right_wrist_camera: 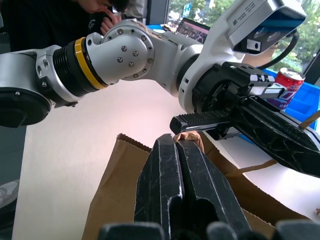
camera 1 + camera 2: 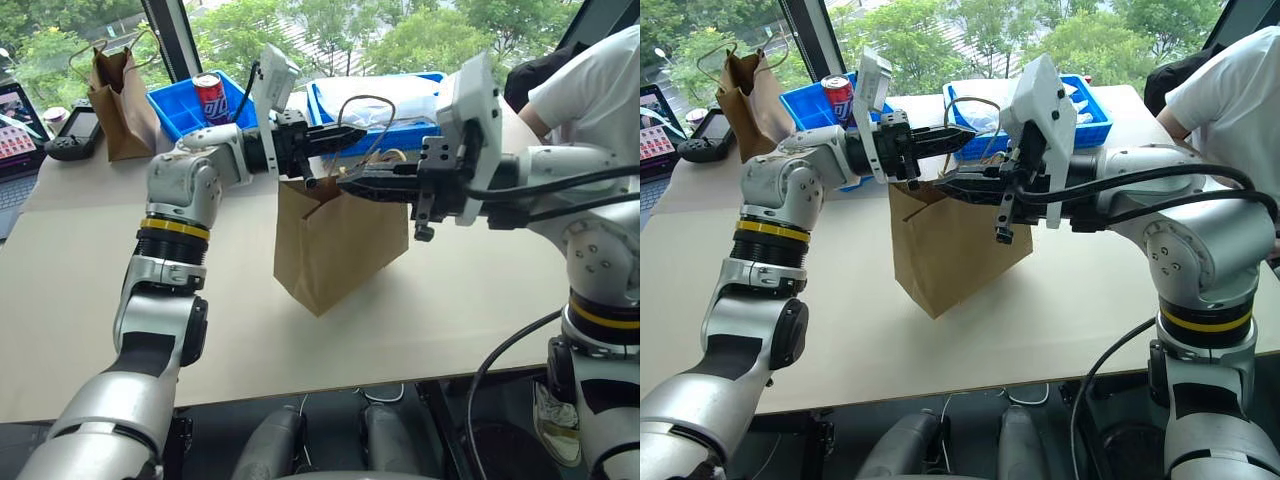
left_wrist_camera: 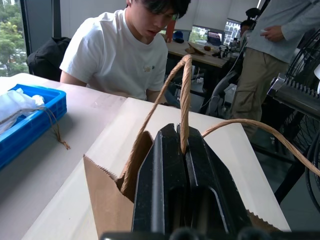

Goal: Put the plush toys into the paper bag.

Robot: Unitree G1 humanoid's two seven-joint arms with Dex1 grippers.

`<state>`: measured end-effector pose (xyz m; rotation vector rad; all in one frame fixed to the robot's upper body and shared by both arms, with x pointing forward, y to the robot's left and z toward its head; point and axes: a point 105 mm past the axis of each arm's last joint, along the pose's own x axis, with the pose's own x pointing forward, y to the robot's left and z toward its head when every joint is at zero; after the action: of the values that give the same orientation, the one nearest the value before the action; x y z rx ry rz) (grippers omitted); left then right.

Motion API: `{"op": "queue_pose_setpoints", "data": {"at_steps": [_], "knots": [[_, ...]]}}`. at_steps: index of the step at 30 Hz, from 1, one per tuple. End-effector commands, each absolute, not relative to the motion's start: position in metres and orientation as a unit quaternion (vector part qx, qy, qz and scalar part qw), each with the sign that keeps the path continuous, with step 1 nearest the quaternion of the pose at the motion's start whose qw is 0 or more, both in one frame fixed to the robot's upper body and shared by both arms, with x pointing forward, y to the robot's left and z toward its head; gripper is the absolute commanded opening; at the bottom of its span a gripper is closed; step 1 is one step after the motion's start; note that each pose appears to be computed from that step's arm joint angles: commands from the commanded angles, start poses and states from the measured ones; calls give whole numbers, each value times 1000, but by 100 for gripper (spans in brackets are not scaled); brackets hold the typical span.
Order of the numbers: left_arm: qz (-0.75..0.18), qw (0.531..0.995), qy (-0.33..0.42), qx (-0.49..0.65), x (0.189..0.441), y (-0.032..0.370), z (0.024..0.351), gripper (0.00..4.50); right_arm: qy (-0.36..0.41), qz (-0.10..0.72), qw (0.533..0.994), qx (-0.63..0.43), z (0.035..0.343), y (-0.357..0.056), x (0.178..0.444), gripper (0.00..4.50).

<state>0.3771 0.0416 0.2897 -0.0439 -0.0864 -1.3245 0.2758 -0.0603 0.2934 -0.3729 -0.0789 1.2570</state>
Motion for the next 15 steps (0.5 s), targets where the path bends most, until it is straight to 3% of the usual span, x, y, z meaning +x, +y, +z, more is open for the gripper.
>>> {"op": "queue_pose_setpoints", "data": {"at_steps": [1,4,11,15], "knots": [[-619,782,-76,-9,373,34,306,0,-34,595,785,-167,292,-53,271,3],[-625,777,-76,-2,370,33,307,0,-18,598,784,-166,285,-49,272,3],[-590,806,-2,49,378,59,274,0,0,583,797,-157,274,-52,283,3],[-575,816,16,57,377,76,269,121,-6,576,805,-143,276,-54,288,0]]}}
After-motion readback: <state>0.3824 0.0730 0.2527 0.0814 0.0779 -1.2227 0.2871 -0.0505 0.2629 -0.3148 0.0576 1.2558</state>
